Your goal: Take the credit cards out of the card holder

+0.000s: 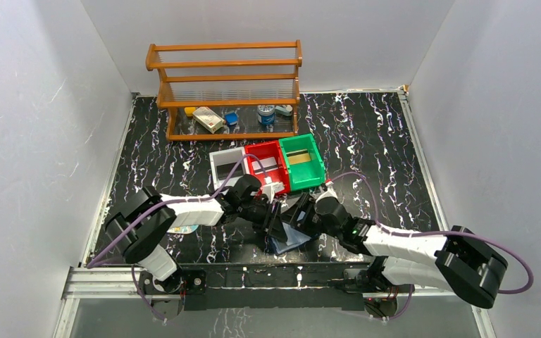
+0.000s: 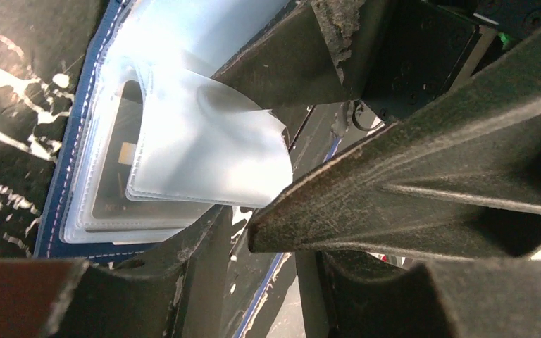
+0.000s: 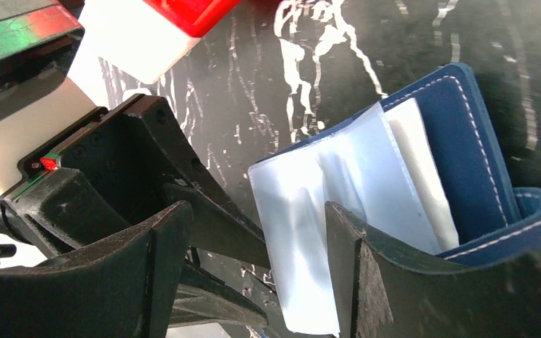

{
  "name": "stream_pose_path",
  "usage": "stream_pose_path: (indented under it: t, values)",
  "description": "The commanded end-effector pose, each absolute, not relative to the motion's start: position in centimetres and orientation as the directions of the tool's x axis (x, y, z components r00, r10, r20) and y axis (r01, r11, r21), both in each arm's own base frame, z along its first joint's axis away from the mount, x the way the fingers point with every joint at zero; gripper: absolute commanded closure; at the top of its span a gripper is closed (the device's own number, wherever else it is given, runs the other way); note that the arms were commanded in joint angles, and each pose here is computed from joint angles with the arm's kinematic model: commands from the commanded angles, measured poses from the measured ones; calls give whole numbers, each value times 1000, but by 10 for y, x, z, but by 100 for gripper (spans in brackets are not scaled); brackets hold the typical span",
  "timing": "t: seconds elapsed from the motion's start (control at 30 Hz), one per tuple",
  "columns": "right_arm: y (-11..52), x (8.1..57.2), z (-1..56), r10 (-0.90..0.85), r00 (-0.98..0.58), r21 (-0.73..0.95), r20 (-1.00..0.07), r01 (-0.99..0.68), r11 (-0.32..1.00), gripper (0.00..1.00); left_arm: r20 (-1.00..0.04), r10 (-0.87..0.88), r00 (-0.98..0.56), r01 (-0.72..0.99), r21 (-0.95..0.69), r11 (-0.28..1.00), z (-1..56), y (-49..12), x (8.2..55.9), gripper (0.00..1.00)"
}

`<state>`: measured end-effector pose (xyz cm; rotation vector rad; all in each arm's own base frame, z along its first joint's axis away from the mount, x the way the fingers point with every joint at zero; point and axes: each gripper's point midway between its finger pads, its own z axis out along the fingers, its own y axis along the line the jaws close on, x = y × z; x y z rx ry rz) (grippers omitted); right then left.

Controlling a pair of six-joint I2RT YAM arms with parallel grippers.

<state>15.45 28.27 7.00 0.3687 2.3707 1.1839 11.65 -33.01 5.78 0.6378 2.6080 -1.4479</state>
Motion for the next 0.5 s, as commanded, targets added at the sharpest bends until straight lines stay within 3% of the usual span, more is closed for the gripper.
stream_pose_path:
  t: [0.0, 0.47]
  values:
    - [272, 159, 73, 486, -826, 799, -286, 75, 597, 22, -368, 295, -882, 462, -801, 381, 83, -360, 131, 64]
    - [240, 163, 77, 545, -764, 755, -346, 119, 645, 18, -398, 291, -870, 485, -796, 363, 87, -388, 146, 61]
